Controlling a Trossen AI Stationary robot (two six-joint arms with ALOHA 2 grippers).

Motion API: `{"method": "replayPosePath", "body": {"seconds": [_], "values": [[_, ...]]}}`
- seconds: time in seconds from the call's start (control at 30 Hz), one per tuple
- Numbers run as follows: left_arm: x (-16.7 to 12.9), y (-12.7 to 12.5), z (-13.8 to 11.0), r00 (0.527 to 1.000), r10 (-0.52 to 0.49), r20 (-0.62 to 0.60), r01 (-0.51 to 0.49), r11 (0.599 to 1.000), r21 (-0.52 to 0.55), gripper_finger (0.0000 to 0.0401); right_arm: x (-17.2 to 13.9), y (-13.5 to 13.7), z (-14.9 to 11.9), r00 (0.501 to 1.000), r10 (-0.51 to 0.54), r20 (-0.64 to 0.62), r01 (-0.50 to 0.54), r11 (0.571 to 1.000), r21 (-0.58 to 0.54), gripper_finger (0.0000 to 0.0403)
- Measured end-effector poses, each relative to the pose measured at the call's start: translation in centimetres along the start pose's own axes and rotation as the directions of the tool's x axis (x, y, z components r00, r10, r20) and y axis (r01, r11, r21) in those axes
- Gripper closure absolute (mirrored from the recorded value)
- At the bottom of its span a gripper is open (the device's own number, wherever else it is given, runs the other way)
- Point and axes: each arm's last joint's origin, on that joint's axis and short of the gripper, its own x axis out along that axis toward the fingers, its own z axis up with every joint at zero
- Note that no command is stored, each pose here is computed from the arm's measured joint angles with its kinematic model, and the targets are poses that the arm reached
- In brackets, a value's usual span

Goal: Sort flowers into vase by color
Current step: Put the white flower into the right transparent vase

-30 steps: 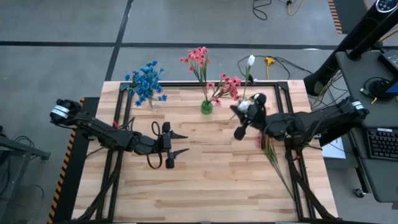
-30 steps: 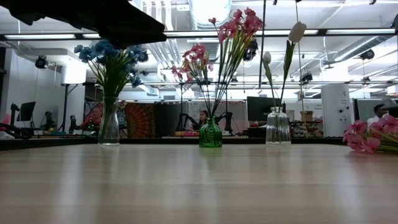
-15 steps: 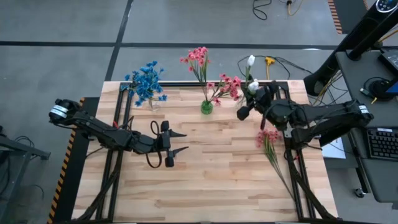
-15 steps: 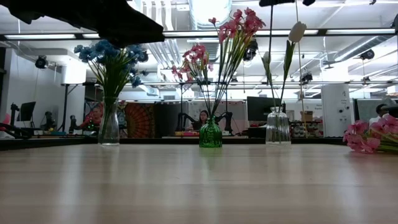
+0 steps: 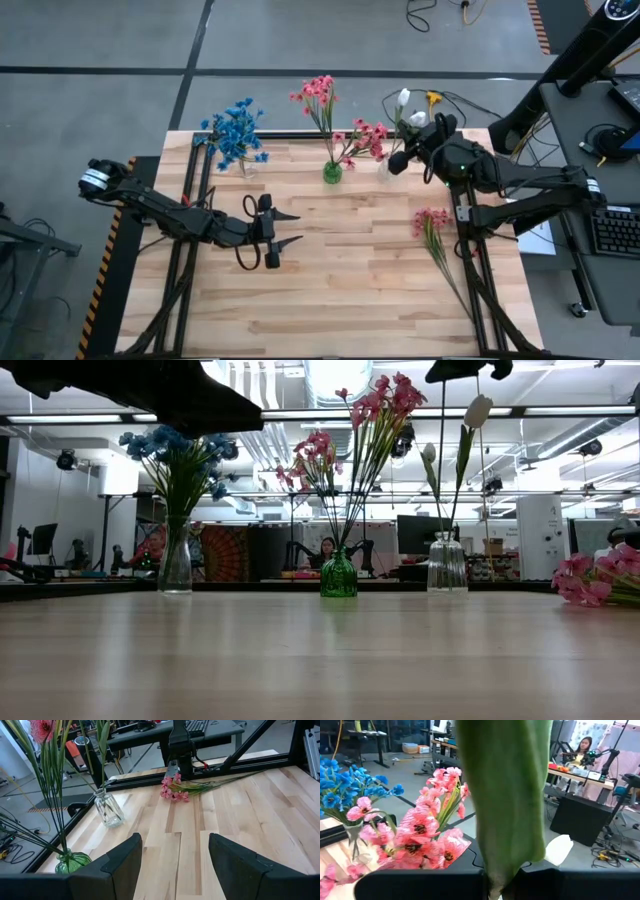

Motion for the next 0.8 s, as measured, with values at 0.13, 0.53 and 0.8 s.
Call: {"method": "replayPosePath", "body": {"seconds": [0.13,0.53,0.8], "values": [[0.0,0.0,0.0,1.000,0.000,0.000,0.000,1.000,-0.006,0.0189,0.5,-0.7,-0.2,1.000,-0.007,-0.019,0.007,1.000,-0.004,0.0394],[0.0,0.0,0.0,1.000,0.000,0.001,0.000,1.000,-0.023,0.0189,2.0,-1.8,-0.6,0.998,-0.011,-0.056,0.011,1.000,0.006,0.0394],[0.0,0.0,0.0,1.000,0.000,0.001,0.000,1.000,-0.023,0.0189,2.1,-1.9,-0.7,0.998,-0.017,-0.057,0.018,1.000,0.017,0.0394]]}}
